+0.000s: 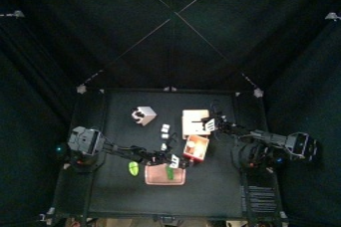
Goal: Grab sushi piece from table
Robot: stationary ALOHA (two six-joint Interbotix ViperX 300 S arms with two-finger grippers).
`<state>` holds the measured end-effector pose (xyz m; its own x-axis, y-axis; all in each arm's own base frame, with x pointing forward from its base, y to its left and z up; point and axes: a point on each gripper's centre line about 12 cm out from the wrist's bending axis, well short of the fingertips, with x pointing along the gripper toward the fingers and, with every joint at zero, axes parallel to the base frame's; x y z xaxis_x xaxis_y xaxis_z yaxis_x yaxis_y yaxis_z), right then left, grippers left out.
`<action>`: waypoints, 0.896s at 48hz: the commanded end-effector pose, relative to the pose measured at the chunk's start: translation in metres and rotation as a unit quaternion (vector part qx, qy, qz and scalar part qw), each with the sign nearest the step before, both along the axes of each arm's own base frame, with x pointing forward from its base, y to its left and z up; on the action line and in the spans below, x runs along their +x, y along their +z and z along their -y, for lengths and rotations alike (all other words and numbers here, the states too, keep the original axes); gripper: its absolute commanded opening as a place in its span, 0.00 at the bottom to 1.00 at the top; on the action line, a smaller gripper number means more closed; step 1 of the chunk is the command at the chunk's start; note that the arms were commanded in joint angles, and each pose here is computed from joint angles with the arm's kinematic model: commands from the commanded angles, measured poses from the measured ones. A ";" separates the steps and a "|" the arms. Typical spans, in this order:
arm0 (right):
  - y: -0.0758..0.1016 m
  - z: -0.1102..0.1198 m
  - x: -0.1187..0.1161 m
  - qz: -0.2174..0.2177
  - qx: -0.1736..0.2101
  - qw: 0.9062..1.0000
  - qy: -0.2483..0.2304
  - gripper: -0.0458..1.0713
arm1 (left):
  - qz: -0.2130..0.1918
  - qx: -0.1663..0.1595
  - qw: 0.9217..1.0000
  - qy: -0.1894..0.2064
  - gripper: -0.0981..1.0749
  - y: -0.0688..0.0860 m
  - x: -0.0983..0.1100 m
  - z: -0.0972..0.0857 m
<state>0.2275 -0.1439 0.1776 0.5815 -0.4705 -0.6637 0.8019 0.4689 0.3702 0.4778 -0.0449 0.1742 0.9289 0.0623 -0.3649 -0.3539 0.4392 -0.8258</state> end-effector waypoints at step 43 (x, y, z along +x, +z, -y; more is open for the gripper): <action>0.041 -0.008 0.006 0.071 -0.059 0.994 0.052 0.36 | 0.047 0.316 0.930 -0.182 0.89 0.041 -0.072 -0.028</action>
<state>0.2296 -0.1386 0.2083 0.6734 -0.4847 -0.5582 0.7283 0.5642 0.3888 0.4107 -0.0166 0.1921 0.9397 -0.0743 -0.3338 -0.0753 0.9072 -0.4140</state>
